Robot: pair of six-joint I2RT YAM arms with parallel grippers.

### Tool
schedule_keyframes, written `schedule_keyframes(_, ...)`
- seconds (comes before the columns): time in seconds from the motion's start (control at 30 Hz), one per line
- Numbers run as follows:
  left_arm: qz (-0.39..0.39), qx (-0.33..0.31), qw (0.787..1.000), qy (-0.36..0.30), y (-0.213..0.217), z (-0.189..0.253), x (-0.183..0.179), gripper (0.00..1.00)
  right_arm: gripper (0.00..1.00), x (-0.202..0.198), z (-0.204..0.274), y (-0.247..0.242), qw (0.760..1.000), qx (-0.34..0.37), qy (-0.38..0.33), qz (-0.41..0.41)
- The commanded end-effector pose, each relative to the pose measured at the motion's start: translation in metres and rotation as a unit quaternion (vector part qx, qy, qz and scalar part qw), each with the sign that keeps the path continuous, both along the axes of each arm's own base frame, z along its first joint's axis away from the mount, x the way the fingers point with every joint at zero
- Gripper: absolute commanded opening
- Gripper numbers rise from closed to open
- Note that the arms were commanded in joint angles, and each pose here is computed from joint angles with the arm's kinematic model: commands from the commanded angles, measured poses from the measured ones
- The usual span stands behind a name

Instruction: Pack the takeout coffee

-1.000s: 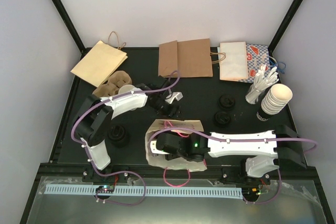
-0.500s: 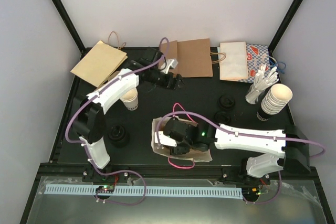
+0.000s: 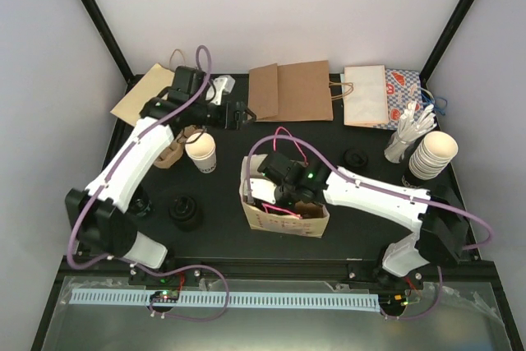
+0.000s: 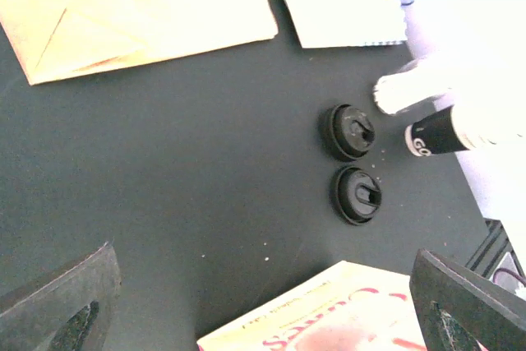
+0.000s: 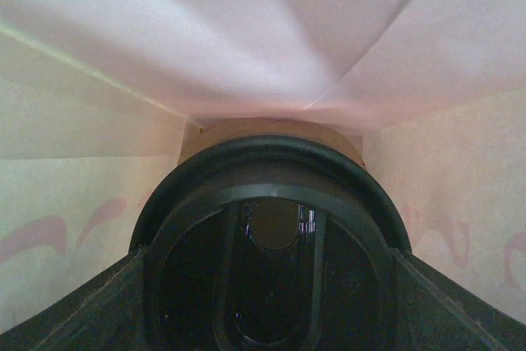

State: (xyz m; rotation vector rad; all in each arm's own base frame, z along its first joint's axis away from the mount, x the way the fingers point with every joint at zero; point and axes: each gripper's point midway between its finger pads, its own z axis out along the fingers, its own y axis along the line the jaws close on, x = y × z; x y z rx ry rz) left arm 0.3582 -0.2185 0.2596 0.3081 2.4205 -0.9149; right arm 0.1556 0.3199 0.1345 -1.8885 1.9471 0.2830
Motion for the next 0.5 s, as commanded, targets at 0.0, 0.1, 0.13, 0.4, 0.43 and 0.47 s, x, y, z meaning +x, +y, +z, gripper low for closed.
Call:
schedule_keyframes(0.0, -0.012, -0.003, 1.000, -0.026, 0.008, 0.018, -0.029, 0.99, 0.54, -0.004, -0.016, -0.005, 0.997, -0.023, 0.075, -0.003)
schedule_keyframes(0.1, -0.016, -0.005, 0.999, -0.039, 0.015, 0.020, -0.049, 0.99, 0.55, 0.000, -0.018, -0.004, 0.996, -0.023, 0.085, -0.007)
schedule_keyframes(0.13, -0.017, -0.004, 0.999, -0.042, 0.017, 0.019, -0.054, 0.99, 0.55, 0.000, -0.019, -0.005, 0.995, -0.025, 0.093, -0.009)
schedule_keyframes(0.4, -0.034, -0.034, 0.997, -0.067, 0.026, 0.026, -0.104, 0.99, 0.55, -0.014, -0.037, -0.016, 0.985, -0.055, 0.160, -0.011)
schedule_keyframes(0.43, -0.037, -0.036, 0.996, -0.071, 0.027, 0.026, -0.109, 0.99, 0.55, -0.016, -0.036, -0.016, 0.984, -0.049, 0.169, -0.009)
schedule_keyframes(0.47, -0.038, -0.037, 0.996, -0.074, 0.028, 0.026, -0.112, 0.99, 0.55, -0.016, -0.035, -0.015, 0.984, -0.044, 0.173, -0.011)
